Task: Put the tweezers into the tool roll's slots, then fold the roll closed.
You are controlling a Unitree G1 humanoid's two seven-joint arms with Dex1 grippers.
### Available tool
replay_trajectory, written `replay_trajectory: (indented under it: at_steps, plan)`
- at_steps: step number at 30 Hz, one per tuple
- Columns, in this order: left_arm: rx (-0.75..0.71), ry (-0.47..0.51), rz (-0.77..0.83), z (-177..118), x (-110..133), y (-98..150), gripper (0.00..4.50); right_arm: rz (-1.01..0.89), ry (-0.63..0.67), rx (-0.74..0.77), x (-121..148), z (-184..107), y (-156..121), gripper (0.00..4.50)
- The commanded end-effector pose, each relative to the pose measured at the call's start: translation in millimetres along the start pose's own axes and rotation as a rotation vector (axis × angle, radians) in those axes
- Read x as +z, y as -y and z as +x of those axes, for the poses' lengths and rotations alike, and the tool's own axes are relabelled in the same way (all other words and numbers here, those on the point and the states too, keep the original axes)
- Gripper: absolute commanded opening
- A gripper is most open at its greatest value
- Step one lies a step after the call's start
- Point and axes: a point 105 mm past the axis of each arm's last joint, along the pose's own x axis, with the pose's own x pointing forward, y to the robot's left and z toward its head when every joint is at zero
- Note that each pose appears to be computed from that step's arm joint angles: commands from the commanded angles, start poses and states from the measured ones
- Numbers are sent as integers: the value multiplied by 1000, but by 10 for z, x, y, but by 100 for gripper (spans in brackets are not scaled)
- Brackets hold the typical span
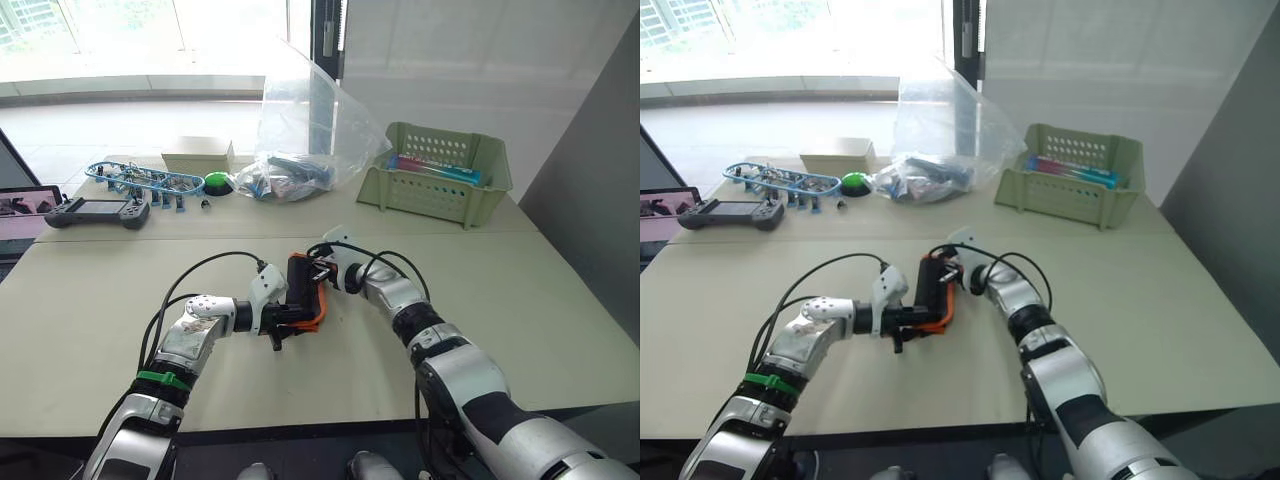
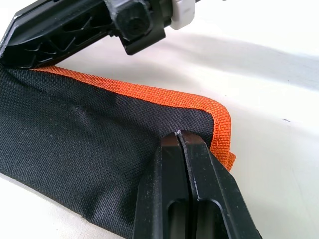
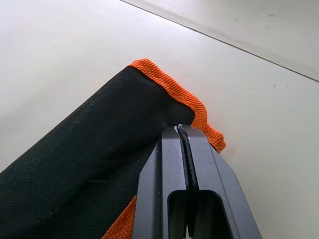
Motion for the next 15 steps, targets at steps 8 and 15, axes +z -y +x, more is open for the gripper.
replay_trajectory:
  at_steps: [8, 15]
  plan:
    - [81, -11, 37, -120, -114, -66, 1, 25, 283, 107, 464, -145, -72, 0]
    - [202, 248, 165, -589, 344, -50, 1, 18, 449, 128, 605, -850, -105, 0]
